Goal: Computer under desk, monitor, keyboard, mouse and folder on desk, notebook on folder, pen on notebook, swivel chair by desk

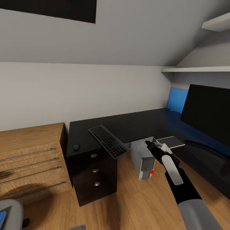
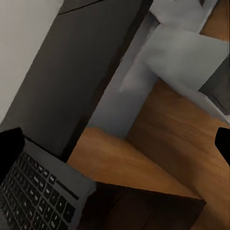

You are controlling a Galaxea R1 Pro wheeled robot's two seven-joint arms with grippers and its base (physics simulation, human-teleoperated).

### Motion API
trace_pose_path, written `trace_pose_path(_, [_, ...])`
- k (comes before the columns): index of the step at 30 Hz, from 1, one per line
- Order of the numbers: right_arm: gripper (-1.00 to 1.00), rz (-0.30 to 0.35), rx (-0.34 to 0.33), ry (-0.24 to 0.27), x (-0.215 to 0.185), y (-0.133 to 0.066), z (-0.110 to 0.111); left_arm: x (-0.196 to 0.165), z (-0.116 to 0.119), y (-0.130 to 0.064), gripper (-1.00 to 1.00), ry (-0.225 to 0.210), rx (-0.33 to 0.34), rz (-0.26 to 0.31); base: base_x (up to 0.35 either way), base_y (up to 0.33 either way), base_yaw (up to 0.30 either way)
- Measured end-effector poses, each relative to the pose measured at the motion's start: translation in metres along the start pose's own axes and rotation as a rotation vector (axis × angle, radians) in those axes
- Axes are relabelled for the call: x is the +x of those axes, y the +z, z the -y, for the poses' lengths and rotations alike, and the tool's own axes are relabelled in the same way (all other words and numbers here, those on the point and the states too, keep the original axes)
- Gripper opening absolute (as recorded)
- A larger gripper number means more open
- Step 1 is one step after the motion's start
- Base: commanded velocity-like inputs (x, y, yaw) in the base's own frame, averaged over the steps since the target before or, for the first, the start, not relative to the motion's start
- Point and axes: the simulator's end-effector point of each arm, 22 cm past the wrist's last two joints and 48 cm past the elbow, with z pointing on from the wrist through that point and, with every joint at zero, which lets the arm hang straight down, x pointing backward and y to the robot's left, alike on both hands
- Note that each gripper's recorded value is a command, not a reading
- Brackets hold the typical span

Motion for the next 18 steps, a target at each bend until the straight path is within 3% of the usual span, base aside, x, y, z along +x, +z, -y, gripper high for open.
trace_pose_path(1, [1.0,0.058,0.025,0.068,-0.014,0.003,0.014,0.001,0.008,-0.004,1.0,0.003,0.012,0.001,0.0,0.0,0.0])
trace_pose_path(3, [1.0,0.136,0.051,0.137,-0.032,0.004,0.028,0.001,0.013,-0.006,1.0,0.003,0.021,0.001,0.0,0.0,0.0])
trace_pose_path(7, [1.0,0.265,0.085,0.223,-0.051,0.003,0.05,0.0,0.029,-0.008,1.0,-0.011,0.057,0.008,0.0,0.0,0.0])
trace_pose_path(13, [1.0,0.3,0.095,0.268,-0.042,0.006,0.06,-0.008,0.041,-0.006,1.0,-0.068,0.085,0.055,0.0,0.0,0.0])
trace_pose_path(18, [1.0,0.296,0.107,0.276,-0.031,0.01,0.072,-0.004,0.045,0.001,1.0,-0.082,0.091,0.066,0.0,0.0,0.0])
